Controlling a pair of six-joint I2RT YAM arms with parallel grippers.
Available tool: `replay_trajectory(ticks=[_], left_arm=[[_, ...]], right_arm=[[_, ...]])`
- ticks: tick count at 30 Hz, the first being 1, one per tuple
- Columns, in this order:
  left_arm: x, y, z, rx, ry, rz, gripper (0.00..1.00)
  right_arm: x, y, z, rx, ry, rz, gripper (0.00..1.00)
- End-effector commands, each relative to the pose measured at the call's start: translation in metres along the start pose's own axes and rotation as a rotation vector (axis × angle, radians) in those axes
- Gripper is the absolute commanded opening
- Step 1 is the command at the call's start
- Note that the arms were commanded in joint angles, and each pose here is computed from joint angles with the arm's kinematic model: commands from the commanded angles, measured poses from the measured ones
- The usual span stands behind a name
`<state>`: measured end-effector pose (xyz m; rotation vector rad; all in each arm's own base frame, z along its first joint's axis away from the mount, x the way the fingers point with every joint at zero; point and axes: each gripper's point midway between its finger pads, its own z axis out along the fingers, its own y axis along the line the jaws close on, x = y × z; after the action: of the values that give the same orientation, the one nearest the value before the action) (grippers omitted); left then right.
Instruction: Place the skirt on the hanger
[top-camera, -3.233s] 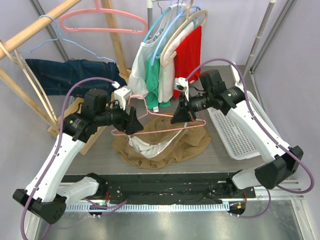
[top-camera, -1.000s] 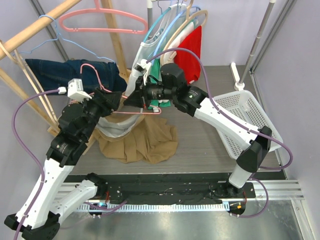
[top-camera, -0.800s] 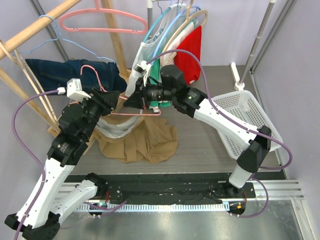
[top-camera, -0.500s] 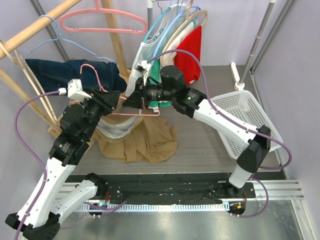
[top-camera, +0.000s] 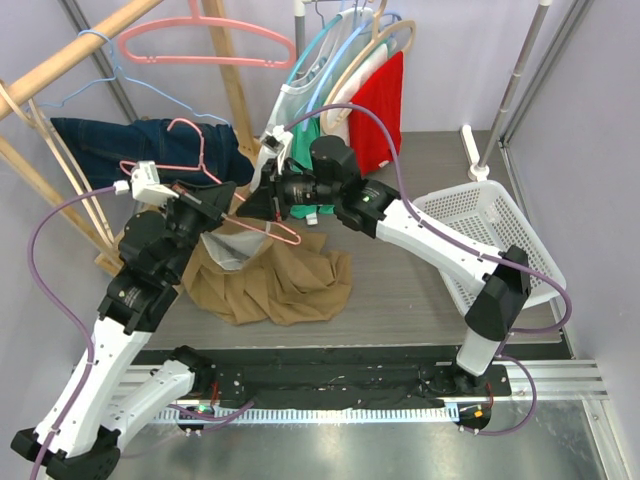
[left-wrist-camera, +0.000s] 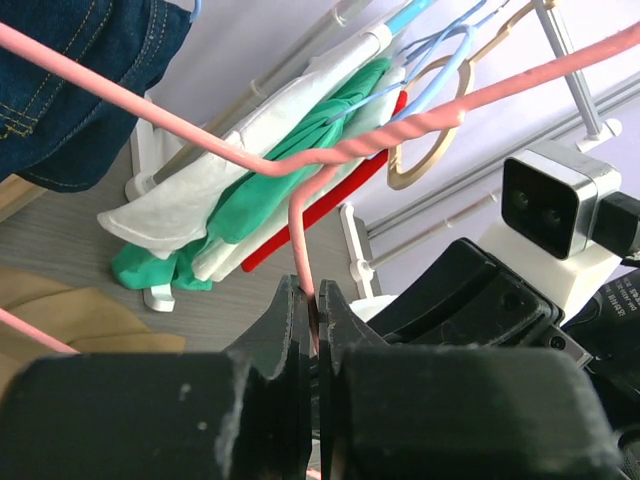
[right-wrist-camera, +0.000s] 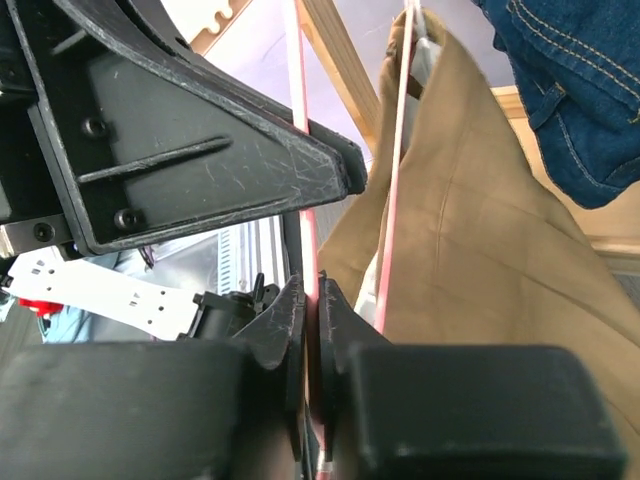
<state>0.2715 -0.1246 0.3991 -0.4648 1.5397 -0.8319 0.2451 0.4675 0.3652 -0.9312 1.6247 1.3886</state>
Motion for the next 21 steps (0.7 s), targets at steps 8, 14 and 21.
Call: replay_trajectory(ticks=[8, 14, 21], left_arm=[[-0.028, 0.000, -0.001, -0.073, -0.079, 0.054, 0.00], [-0.044, -0.002, 0.007, -0.115, -0.130, 0.030, 0.00], [-0.055, -0.011, 0.027, -0.145, -0.154, 0.021, 0.00]], right_arm=[[-0.050, 0.013, -0.018, 0.072, -0.150, -0.098, 0.72], [-0.053, 0.008, -0.044, 0.186, -0.138, -0.149, 0.97], [-0.061, 0.007, -0.096, 0.357, -0.193, -0.190, 1.00]])
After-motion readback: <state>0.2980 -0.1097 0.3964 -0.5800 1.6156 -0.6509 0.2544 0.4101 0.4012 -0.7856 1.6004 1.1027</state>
